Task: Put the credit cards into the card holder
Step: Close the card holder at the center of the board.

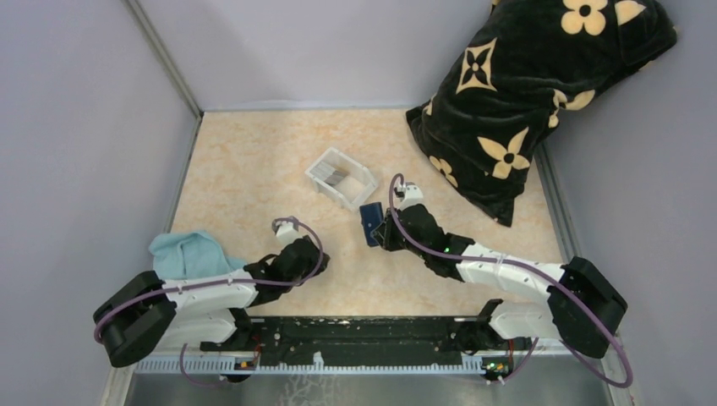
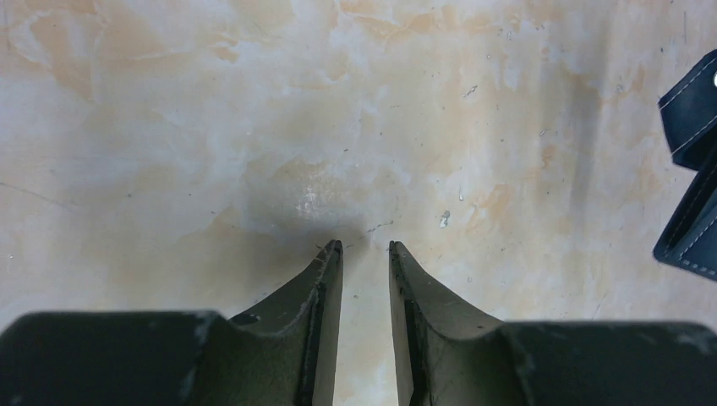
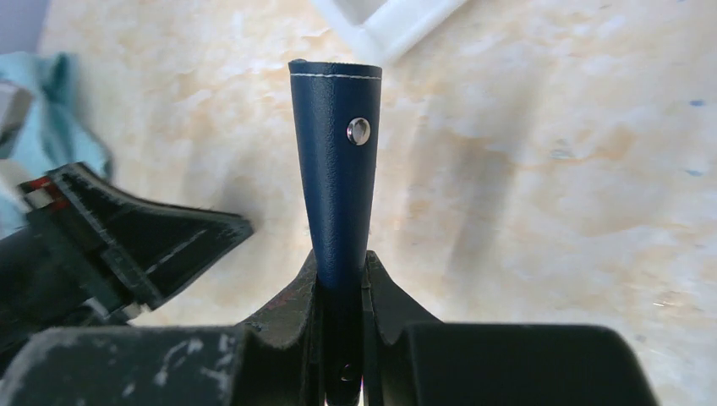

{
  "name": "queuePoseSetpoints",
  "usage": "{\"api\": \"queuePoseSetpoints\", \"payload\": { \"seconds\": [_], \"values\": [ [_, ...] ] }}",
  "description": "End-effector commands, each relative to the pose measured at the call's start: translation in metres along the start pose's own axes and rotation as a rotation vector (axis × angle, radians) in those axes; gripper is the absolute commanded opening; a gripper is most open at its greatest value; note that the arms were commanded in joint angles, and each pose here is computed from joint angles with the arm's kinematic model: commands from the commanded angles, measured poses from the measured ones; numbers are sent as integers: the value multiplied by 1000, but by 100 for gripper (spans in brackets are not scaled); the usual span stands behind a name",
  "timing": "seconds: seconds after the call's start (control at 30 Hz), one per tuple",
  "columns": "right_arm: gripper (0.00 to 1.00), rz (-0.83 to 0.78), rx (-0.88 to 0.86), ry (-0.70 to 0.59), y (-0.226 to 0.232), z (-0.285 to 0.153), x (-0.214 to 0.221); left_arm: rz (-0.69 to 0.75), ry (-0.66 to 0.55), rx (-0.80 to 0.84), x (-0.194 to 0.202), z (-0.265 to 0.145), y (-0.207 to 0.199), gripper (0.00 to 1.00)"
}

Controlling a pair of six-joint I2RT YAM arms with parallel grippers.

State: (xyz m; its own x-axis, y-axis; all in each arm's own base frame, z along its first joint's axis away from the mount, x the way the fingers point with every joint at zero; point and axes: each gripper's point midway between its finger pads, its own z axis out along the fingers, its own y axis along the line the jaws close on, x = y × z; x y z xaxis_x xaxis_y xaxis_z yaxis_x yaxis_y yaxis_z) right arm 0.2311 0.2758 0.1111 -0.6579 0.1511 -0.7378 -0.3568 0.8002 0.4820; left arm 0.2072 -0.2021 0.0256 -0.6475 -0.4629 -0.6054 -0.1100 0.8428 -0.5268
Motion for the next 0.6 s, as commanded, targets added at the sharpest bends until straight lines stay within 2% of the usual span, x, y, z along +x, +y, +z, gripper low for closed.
{"api": "queuePoseSetpoints", "payload": {
  "seconds": [0.0, 0.17, 0.37, 0.43, 0.57],
  "values": [
    [0, -119, 176, -19, -28, -16, -20, 37, 46, -52, 5, -6, 10, 34],
    [0, -45, 50, -7, -2, -28, -21, 26, 48, -17, 5, -7, 4, 34],
    [0, -70, -113, 181, 27, -49, 6, 79, 6, 27, -8, -12, -5, 36],
    [0, -69, -186, 240, 37, -60, 17, 113, -25, 68, -18, -16, -15, 41],
    [0, -36, -339, 338, 58, -83, 36, 188, -84, 209, -35, -28, -42, 59]
  ]
}}
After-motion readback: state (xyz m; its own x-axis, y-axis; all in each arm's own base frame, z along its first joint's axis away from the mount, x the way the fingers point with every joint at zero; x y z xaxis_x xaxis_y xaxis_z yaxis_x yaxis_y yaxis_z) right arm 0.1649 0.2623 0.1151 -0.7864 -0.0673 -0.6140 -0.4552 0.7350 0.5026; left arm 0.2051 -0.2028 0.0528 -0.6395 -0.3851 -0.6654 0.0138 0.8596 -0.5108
